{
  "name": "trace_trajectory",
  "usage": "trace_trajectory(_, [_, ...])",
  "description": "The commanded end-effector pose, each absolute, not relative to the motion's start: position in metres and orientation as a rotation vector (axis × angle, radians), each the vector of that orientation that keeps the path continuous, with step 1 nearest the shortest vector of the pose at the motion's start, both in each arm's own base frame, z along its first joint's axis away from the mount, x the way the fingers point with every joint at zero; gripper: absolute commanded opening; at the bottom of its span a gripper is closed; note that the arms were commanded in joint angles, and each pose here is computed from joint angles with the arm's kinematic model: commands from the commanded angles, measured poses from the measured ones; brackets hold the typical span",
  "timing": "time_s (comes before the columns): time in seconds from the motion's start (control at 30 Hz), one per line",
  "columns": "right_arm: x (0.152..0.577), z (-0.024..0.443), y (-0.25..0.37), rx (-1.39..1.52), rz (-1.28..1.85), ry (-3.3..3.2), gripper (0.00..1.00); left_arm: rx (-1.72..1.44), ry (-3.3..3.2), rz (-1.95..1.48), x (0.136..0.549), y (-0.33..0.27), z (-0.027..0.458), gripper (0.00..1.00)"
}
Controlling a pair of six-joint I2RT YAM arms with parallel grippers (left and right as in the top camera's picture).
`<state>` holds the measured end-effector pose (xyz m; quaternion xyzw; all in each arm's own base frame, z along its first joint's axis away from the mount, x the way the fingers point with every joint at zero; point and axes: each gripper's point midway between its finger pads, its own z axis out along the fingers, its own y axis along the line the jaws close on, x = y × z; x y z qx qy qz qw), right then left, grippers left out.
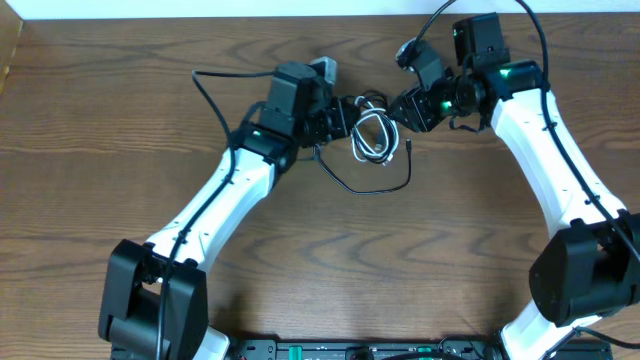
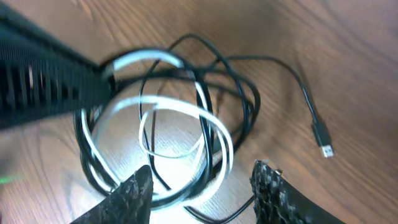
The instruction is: Untangle cables
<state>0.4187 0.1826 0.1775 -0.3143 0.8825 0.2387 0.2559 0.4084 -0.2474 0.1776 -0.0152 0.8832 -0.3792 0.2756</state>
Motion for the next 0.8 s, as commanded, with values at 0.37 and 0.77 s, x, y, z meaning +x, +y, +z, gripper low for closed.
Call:
trace_trajectory(0.37, [0.409, 0.157, 0.200, -0.945, 0.691, 2.360, 0.45, -0.053, 2.385, -1.282, 0.397, -0.249, 0.193, 0.08])
trace_trajectory(0.77, [0.408, 0.138, 0.208, -0.970, 0.680, 2.324, 0.43, -0.012, 2.384, -1.359, 0.389, -0.255, 0.199, 0.07])
